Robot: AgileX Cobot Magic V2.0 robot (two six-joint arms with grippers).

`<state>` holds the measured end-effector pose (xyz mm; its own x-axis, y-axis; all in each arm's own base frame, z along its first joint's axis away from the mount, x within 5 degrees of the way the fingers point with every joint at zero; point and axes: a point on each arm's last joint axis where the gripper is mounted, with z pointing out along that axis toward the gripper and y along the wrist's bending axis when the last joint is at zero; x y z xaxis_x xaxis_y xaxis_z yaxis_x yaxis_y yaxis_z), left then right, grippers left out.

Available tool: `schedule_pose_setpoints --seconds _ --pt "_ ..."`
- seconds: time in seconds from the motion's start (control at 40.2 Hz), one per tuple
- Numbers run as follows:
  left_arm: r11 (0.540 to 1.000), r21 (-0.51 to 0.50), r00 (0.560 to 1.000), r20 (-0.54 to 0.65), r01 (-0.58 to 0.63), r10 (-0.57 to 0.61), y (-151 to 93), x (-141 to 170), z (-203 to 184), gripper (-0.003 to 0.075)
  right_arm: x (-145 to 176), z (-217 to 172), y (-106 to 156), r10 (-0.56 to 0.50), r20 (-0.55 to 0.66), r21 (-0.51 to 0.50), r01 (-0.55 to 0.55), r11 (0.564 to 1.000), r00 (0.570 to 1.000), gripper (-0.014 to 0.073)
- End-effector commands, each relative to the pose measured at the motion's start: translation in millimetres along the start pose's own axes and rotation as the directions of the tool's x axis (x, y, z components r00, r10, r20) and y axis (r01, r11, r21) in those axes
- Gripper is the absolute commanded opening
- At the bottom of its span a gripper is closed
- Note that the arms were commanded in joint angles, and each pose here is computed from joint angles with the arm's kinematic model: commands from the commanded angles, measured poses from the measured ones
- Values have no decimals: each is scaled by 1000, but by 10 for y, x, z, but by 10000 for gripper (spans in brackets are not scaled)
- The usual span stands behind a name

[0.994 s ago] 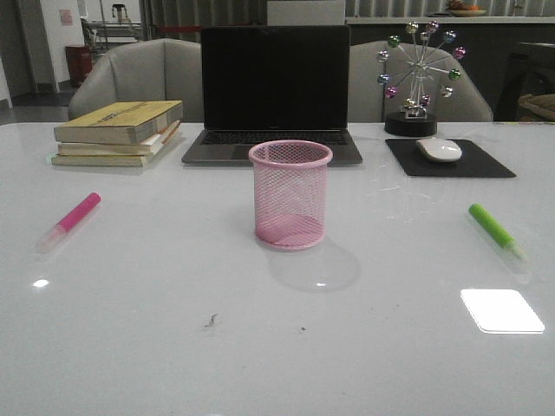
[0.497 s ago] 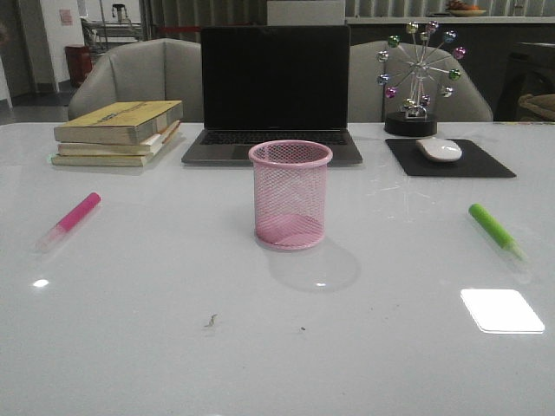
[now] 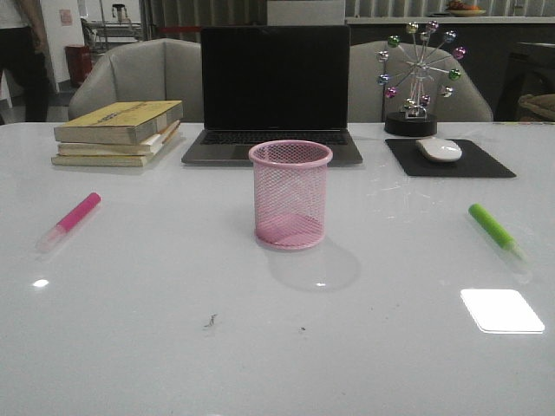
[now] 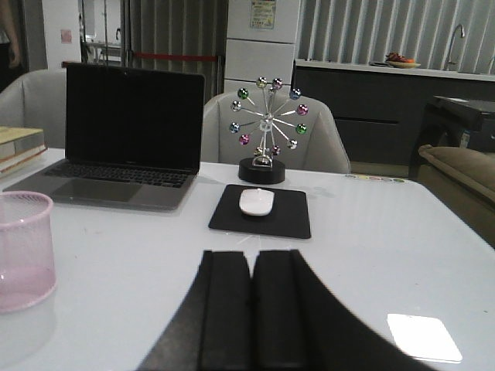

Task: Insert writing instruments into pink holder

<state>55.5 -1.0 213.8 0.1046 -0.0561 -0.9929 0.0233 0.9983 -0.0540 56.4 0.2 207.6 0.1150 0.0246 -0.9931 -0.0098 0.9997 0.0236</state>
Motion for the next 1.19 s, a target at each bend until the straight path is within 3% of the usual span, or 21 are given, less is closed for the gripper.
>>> schedule_pose_setpoints --seconds 0.0,0.149,0.249,0.423,0.771,1.169 --pt "1000 7 991 130 5 -6 -6 -168 -27 114 -133 -24 -17 81 130 11 -83 996 988 55" --pt "1000 10 989 150 -1 -1 -19 -356 -55 114 -215 -30 -9 107 115 2 -108 994 988 55" --pt "998 3 985 157 -66 64 -29 -490 -82 114 -349 -49 9 99 91 -10 -98 995 991 55" --pt "993 -10 978 170 -118 118 -38 -728 -149 114 -601 -115 34 27 36 -23 -27 999 999 55" --pt "993 -20 981 154 -114 116 -50 -1172 -284 114 -1151 -223 38 -57 77 -9 58 998 995 55" --pt "994 -14 991 68 -113 113 -85 -1760 195 114 -1663 214 54 -58 -78 -17 57 998 995 55"
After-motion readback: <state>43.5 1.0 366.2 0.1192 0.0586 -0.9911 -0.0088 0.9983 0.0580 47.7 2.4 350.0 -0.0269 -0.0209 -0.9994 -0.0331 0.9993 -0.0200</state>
